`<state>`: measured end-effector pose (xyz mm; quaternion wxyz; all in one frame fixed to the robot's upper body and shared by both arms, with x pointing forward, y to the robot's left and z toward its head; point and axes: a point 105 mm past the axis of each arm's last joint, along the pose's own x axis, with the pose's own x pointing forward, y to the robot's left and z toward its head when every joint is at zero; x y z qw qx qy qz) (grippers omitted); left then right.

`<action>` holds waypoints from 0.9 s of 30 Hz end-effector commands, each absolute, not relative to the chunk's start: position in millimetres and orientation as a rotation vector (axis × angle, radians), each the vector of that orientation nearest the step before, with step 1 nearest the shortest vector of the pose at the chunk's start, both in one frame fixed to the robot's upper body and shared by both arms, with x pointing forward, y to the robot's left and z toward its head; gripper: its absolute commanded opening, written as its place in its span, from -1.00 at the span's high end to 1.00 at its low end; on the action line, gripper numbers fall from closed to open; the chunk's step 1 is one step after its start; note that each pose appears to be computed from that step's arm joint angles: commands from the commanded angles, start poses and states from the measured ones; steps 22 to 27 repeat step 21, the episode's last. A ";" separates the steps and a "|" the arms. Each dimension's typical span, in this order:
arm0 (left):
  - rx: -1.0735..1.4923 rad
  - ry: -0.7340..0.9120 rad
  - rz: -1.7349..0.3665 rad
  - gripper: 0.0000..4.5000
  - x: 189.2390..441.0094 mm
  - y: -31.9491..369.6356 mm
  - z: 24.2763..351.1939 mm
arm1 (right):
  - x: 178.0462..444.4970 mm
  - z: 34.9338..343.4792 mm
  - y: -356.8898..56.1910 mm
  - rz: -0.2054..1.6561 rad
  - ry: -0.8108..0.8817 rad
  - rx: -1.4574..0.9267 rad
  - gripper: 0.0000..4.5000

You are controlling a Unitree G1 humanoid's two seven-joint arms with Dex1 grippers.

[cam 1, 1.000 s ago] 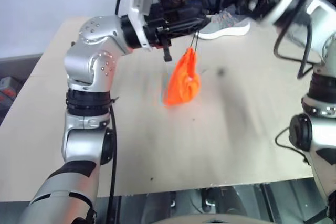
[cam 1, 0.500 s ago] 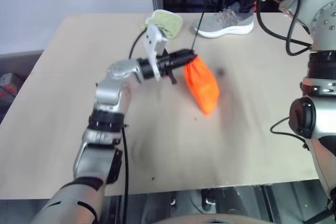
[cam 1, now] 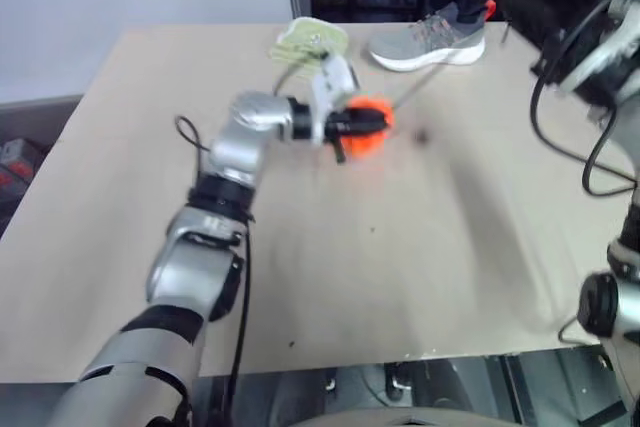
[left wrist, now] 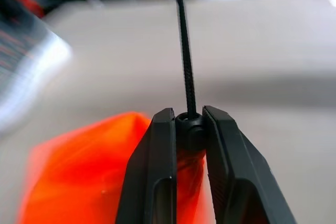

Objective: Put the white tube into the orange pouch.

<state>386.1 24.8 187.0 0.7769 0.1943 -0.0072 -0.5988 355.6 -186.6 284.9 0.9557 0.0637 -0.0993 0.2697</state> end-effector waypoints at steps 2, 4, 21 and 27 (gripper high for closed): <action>0.322 0.018 -1.263 0.68 388.0 0.0 155.3 | 358.6 210.6 -206.6 0.410 -0.020 -0.111 1.00; 0.222 -0.010 -1.275 0.28 379.0 4.6 151.8 | 348.5 174.4 -210.3 0.425 0.062 -0.188 0.73; 0.158 -0.004 -0.748 -1.00 293.9 213.6 168.3 | 217.8 164.7 -239.4 0.560 0.123 -0.317 -0.97; 0.158 -0.004 -0.748 -1.00 293.9 213.6 168.3 | 217.8 164.7 -239.4 0.560 0.123 -0.317 -0.97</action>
